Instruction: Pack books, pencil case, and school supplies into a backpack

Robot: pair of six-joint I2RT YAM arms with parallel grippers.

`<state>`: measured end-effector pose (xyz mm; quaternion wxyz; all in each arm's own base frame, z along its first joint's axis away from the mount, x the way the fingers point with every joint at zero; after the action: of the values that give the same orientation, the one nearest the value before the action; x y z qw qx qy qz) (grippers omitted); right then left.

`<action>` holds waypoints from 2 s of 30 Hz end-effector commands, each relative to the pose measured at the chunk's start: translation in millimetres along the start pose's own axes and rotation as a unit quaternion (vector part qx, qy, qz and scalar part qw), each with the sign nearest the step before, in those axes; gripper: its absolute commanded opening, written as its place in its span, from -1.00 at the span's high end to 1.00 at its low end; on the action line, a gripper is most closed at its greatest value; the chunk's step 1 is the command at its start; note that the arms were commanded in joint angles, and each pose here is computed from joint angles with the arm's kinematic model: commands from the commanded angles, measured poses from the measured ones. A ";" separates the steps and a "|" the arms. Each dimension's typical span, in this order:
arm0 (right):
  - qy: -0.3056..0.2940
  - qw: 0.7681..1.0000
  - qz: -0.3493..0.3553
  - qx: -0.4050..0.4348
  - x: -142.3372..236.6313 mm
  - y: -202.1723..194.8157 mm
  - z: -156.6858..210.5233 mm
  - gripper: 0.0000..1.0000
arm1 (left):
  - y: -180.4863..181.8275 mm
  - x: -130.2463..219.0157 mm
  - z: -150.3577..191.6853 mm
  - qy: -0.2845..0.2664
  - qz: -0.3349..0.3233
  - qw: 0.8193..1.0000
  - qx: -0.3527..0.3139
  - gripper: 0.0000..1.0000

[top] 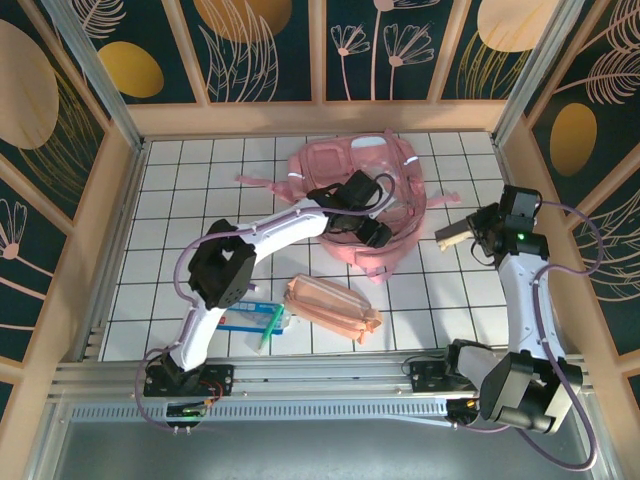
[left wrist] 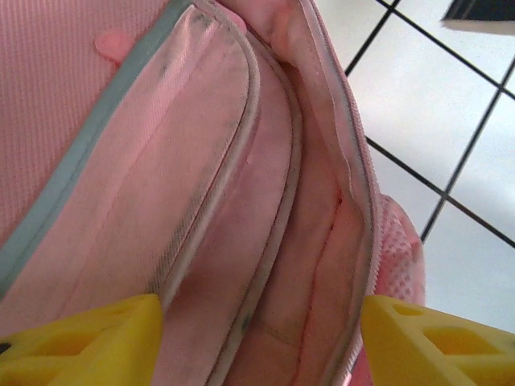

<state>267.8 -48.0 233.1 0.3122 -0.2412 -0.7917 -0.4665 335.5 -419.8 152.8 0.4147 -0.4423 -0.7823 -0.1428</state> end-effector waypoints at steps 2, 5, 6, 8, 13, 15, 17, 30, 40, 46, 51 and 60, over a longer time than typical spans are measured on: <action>-0.058 0.998 0.009 -0.002 12.0 4.0 -17.7 1.00 | -6.1 -11.8 -0.6 0.024 -0.007 0.999 -0.035 -0.30; -0.042 0.999 0.002 0.004 7.2 3.5 -13.1 1.00 | -6.8 -14.4 0.3 0.027 0.000 0.999 -0.032 -0.26; -0.042 0.999 0.002 0.003 6.1 2.4 -12.2 1.00 | -6.7 -14.7 0.5 0.027 -0.002 0.999 -0.033 -0.25; -0.033 0.999 -0.011 0.002 5.2 4.1 -9.5 1.00 | -10.2 -15.9 1.8 0.031 0.016 0.999 -0.033 -0.25; -0.019 1.000 -0.022 0.007 2.6 7.9 -7.3 1.00 | -33.0 -9.8 0.3 0.023 0.114 0.993 -0.026 -0.31; -0.016 0.999 -0.027 0.008 2.4 9.8 -6.8 1.00 | -39.2 -6.9 0.1 0.013 0.139 0.990 -0.024 -0.32; -0.012 0.999 -0.033 0.007 2.2 11.0 -5.8 1.00 | -38.2 -7.6 1.3 0.010 0.135 0.991 -0.025 -0.31; 0.031 0.997 -0.063 0.021 -1.0 15.3 11.6 1.00 | -1.7 -15.7 -10.2 0.030 -0.025 0.998 -0.052 1.00; 0.202 0.946 -0.224 0.118 11.7 29.9 75.2 1.00 | 12.5 109.9 -107.7 -0.162 -0.200 0.962 -0.094 1.00; 0.300 0.887 -0.321 0.141 17.2 51.2 113.3 1.00 | 20.4 177.2 -158.6 -0.241 -0.304 0.916 -0.100 1.00; 0.341 0.861 -0.351 0.137 9.5 63.3 130.6 1.00 | 17.8 211.9 -181.2 -0.284 -0.336 0.891 -0.108 1.00; 0.373 0.845 -0.379 0.054 -22.0 100.6 142.1 1.00 | -4.6 218.6 -186.3 -0.315 -0.315 0.886 -0.123 1.00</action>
<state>296.9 104.9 197.1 0.4318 0.2249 -0.6874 -0.5389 384.6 -410.2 378.8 0.1052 -0.2496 -0.9260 -0.2630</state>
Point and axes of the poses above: each hand's point on the last joint's axis, 136 mm out from that joint toward the fingers, its own x axis back along the fingers, its own y axis along the line the jaws close on, z = x × y, the point moved 6 cm from there along x, back along the fingers, and after that the axes turned 2 degrees about -x, right-handed, at the moved point
